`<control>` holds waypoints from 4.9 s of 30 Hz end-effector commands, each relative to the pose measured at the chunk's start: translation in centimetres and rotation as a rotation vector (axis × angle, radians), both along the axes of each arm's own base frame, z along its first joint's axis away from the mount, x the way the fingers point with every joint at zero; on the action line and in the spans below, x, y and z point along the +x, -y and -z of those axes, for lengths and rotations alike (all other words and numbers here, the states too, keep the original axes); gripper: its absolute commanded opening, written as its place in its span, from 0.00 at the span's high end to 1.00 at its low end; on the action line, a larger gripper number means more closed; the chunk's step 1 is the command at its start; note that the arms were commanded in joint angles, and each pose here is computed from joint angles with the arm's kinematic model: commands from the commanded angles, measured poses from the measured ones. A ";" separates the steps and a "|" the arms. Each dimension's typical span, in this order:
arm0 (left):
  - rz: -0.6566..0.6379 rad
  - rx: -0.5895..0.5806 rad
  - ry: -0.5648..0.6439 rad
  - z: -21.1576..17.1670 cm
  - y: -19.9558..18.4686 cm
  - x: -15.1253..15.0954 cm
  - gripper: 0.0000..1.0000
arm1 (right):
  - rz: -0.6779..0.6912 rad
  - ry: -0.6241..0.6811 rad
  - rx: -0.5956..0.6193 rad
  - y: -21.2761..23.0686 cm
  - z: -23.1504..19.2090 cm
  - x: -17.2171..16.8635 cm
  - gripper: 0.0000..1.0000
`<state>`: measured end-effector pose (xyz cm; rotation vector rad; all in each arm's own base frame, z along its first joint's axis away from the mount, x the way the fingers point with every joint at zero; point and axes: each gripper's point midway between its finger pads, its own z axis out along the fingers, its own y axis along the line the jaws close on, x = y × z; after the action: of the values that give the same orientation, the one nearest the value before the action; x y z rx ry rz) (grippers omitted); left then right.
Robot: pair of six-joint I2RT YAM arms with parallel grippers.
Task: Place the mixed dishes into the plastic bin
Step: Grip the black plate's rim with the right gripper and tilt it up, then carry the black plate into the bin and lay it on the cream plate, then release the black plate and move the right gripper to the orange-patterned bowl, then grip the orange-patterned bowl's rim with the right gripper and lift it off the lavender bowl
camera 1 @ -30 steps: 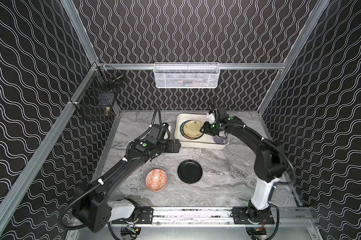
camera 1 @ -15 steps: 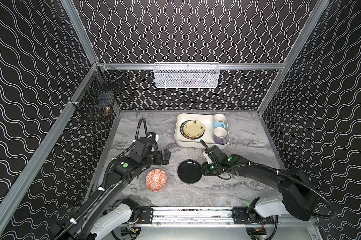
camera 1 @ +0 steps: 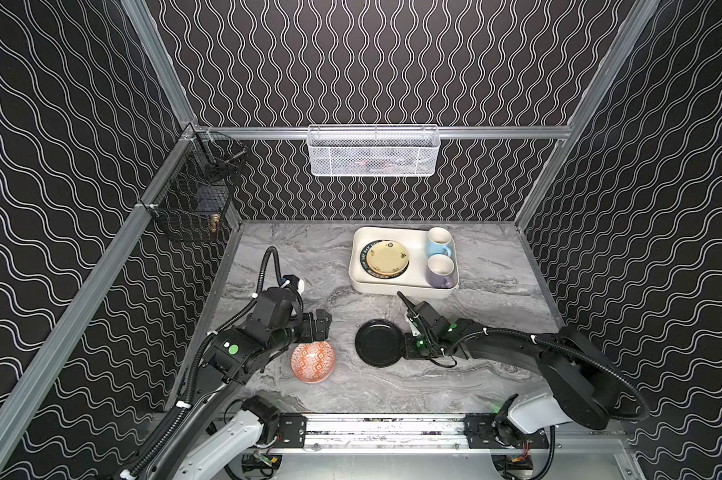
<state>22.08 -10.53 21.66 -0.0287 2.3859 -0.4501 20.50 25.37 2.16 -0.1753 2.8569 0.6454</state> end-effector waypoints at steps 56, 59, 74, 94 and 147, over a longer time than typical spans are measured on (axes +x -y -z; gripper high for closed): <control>0.154 0.078 -0.092 3.7 8.2 14.5 0.01 | 0.224 0.152 0.097 2.6 -6.0 34.0 0.95; 0.156 0.074 -0.094 3.8 8.3 14.4 0.01 | 0.226 0.151 0.089 2.9 -6.0 33.5 0.94; 0.141 0.068 -0.061 2.6 7.8 13.9 0.01 | 0.218 0.160 0.082 3.2 -7.1 32.3 0.63; -0.023 0.090 -0.044 1.3 1.2 5.1 0.01 | -0.150 0.211 0.070 -9.3 -12.6 14.0 0.60; -0.265 0.101 0.094 -4.2 -7.4 -4.4 0.01 | -0.362 0.196 -0.049 -19.4 -8.8 0.2 0.96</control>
<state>17.26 -3.25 25.20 -0.2770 2.2937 -0.2153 20.18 44.76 9.58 -0.7715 2.7009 0.5805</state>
